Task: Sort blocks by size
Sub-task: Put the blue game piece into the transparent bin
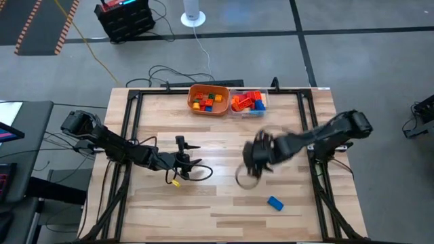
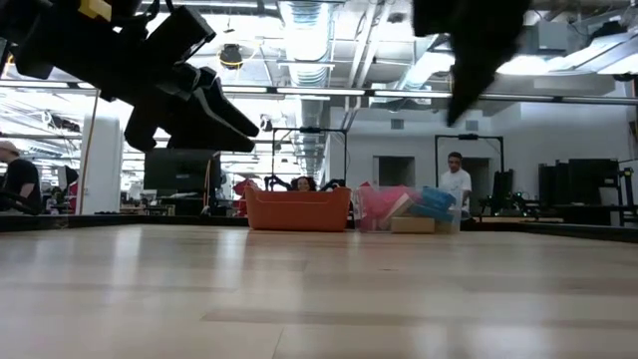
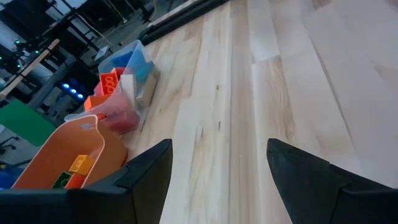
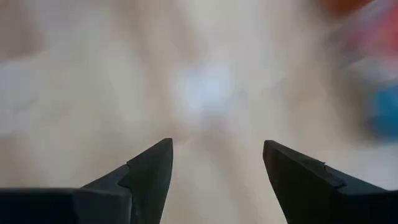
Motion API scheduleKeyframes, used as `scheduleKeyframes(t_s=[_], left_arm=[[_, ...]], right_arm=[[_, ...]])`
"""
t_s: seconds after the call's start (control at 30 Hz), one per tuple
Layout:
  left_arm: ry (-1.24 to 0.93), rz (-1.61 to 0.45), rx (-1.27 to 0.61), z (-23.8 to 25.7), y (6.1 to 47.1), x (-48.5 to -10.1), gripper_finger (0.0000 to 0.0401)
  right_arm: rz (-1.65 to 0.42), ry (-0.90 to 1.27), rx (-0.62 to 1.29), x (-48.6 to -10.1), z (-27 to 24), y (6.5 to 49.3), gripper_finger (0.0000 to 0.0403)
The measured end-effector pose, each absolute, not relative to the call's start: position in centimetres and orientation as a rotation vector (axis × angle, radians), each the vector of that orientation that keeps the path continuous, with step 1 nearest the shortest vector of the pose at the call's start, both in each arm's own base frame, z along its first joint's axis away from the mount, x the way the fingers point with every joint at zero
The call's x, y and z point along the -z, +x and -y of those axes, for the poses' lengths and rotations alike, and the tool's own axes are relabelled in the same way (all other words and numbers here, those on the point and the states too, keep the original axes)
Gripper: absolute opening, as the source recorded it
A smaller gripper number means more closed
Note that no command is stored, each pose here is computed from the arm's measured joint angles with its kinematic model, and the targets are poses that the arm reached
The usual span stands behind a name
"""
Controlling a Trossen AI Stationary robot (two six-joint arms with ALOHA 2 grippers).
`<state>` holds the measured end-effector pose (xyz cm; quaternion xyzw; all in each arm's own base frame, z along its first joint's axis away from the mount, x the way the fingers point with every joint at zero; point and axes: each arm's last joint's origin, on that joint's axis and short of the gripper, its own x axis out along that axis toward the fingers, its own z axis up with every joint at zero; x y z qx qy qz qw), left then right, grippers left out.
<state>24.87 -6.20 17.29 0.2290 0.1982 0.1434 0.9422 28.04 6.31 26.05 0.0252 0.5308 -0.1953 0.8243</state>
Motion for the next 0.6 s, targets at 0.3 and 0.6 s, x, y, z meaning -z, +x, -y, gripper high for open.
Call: scheduleKeyframes(t_s=[0.3, 0.6], left_arm=[[0.469, -0.377, -0.296, 6.2, 25.0, -17.6, 0.0253], [0.482, -0.398, -0.335, 5.0, 25.2, -17.5, 0.0253]], right_arm=[[-1.448, 0.388, 0.414, -22.2, -15.6, 26.1, 0.0281], [-1.645, 0.541, 0.509, -18.7, -19.9, 24.8, 0.0281]])
